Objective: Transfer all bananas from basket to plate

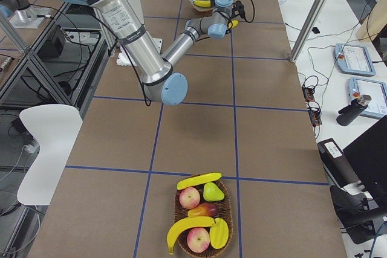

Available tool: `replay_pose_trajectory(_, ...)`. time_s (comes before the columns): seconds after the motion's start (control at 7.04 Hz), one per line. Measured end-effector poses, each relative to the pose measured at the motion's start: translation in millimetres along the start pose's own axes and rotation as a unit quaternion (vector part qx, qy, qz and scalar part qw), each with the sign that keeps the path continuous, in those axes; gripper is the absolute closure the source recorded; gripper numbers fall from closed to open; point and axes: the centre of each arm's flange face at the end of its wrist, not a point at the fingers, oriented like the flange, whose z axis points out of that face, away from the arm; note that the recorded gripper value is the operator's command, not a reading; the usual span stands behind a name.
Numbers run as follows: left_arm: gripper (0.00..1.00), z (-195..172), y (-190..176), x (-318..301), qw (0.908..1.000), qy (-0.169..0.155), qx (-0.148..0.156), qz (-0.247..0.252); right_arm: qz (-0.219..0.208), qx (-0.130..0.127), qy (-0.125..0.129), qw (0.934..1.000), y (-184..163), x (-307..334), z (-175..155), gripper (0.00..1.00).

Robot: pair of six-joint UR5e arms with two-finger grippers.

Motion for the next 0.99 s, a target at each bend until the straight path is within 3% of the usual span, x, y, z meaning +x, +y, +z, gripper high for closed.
replay_pose_trajectory(0.99,0.0,27,50,23,0.9968,0.046,-0.049,0.043,-0.008,0.011,-0.018,0.9997,-1,-20,-8,1.0)
